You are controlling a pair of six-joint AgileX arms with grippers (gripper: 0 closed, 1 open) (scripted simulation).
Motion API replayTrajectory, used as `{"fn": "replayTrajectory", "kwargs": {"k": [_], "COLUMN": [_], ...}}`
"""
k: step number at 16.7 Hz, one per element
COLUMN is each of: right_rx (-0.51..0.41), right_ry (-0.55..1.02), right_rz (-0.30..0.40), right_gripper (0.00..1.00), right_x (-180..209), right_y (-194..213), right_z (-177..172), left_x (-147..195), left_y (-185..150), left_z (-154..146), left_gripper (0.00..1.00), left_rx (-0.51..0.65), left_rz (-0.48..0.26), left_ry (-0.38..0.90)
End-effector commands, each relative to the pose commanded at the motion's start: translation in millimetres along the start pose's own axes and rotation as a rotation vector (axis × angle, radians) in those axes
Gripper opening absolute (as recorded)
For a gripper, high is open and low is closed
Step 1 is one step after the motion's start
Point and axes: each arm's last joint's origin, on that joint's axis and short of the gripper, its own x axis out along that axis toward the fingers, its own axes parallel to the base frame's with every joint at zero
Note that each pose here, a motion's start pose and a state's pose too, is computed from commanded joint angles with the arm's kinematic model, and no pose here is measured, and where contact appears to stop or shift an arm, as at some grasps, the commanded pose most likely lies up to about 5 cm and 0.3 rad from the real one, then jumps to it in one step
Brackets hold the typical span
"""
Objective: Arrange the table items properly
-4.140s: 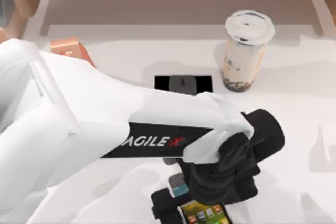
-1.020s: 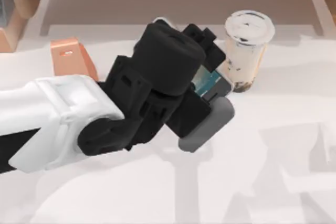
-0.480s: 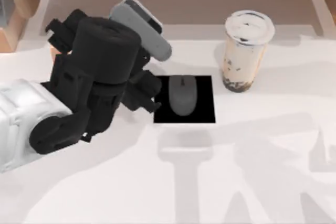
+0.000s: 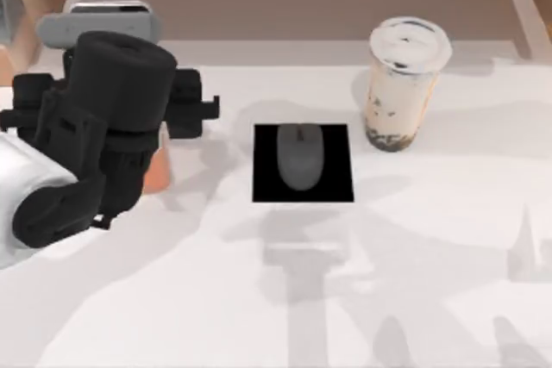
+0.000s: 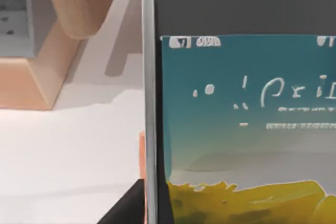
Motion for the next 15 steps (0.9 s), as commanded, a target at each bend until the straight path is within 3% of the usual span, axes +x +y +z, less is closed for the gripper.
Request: {"fn": "replayTrajectory", "kwargs": {"k": [4,11,15], "right_rx": [0.000,0.000,0.000], "right_ry": [0.000,0.000,0.000], "right_rz": [0.000,0.000,0.000], "right_gripper": [1.00,1.00,1.00], "right_x": [0.0,0.0,0.0], "right_y": [0.0,0.0,0.0], "right_z": [0.0,0.0,0.0], "left_x": [3.7,3.5,0.3], "left_y": [8.3,5.9,-10.0], "left_z": [-1.9,-1.8,7.8], "left_gripper": [0.00,0.00,0.00], "left_rx": [-0.125,-0.118,-0.113], "left_rz": [0.039,0.031,-0.068], "left_ry": [0.007,0.007,-0.050]}}
